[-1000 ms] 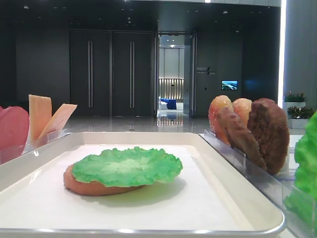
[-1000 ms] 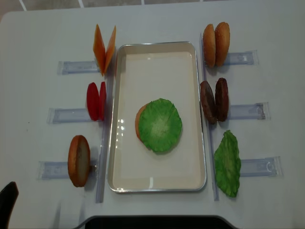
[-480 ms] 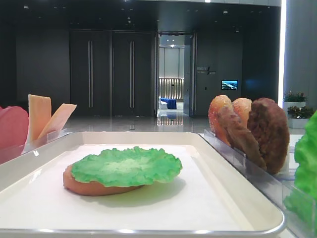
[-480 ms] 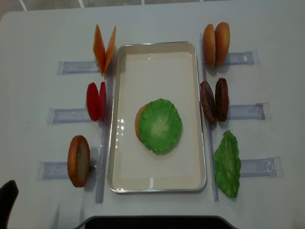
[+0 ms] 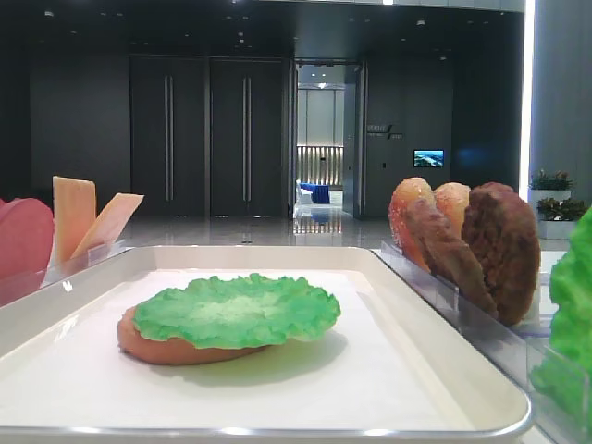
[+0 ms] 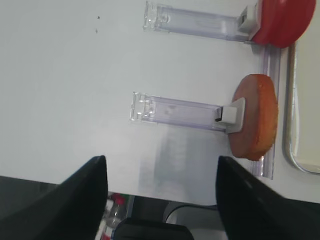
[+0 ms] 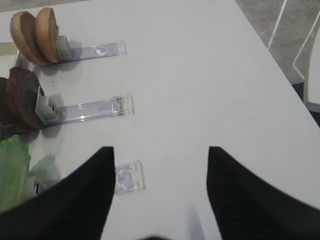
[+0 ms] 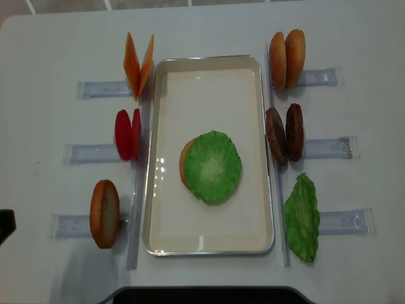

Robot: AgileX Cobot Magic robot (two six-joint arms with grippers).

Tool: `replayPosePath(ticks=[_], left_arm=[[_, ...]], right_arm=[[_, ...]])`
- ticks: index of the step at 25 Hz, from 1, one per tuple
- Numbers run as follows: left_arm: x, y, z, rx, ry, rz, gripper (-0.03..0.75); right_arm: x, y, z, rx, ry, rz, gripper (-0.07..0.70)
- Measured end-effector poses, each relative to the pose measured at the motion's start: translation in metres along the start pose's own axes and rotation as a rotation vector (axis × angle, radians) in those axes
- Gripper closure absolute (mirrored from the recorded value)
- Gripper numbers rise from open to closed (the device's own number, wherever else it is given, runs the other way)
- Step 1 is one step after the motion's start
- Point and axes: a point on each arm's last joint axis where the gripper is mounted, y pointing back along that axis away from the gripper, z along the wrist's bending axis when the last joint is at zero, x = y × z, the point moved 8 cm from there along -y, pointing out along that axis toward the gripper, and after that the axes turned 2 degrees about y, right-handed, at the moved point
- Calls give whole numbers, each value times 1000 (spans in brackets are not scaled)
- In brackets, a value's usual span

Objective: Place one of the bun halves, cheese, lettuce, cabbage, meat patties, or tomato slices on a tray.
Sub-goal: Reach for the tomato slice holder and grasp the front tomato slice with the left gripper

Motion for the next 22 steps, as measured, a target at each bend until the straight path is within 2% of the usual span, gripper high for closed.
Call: replayPosePath(ticks=[5, 9, 16, 22], left_arm=[[-26, -32, -3, -55, -29, 200, 199], [-39, -55, -6, -71, -61, 311, 199], [-94, -103, -19, -74, -104, 375, 199], [-138, -131, -33, -45, -106, 369, 199]], right_arm=[[0, 0, 0, 0, -1, 0, 240], [0, 0, 0, 0, -1, -1, 240], [0, 0, 0, 0, -1, -1, 240], [0, 0, 0, 0, -1, -1, 240]])
